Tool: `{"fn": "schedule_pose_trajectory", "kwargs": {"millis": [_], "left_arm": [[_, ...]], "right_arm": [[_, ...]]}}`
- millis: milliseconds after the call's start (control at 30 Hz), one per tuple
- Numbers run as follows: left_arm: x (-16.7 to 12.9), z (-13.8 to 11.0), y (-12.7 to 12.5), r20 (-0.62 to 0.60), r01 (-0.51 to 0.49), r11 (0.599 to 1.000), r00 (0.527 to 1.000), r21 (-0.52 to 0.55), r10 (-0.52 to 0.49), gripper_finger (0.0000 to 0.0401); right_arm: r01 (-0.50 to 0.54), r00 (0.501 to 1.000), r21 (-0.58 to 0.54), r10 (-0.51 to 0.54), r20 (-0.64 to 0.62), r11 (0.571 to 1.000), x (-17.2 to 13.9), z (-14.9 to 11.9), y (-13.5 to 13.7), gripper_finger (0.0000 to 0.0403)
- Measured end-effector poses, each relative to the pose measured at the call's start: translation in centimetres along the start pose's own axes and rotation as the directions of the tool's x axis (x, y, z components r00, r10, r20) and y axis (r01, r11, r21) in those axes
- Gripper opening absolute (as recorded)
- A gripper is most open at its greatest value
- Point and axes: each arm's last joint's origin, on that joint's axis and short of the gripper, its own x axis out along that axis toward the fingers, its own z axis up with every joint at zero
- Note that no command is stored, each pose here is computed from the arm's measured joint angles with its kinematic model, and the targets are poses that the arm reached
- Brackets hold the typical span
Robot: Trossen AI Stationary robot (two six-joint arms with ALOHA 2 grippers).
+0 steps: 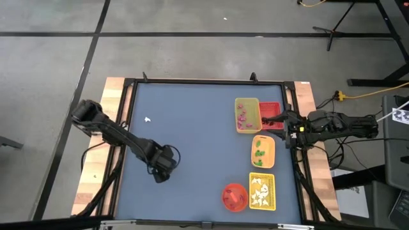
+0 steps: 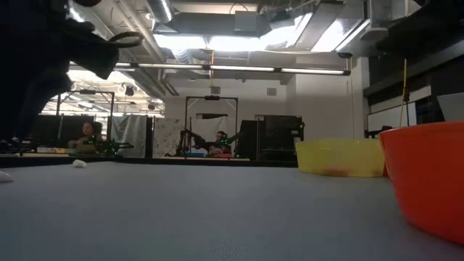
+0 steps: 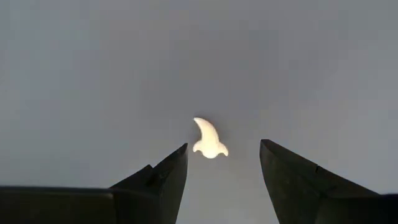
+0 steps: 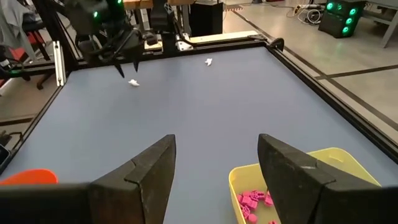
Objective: Sort Halloween decoration
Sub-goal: Put the white ghost toy into the yellow box
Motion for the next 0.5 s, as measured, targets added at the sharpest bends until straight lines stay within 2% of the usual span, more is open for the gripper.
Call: {"fn": "schedule_pose_trajectory", "kwargs": {"millis": [233, 400, 500], "left_arm": [[2.2, -1.3, 2.3, 0.001, 0.036, 0.992, 0.999, -0.118, -0.037, 0.0183], [3.9, -1.6, 2.6, 0.01, 0.11, 0.985, 0.994, -0.13, -0.11, 0.0183], [4.2, -1.7, 2.7, 0.011, 0.112, 0.985, 0.994, -0.127, -0.112, 0.0183]], "right_arm": [[0.002, 1.0, -0.003, -0.002, -0.013, 1.0, 0.0, -0.1, 0.0, 0.0225], [0.002, 1.0, -0.003, -0.002, -0.013, 1.0, 0.0, -0.1, 0.0, 0.0225], [0.002, 1.0, -0.003, -0.002, -0.013, 1.0, 0.0, -0.1, 0.0, 0.0225]]}}
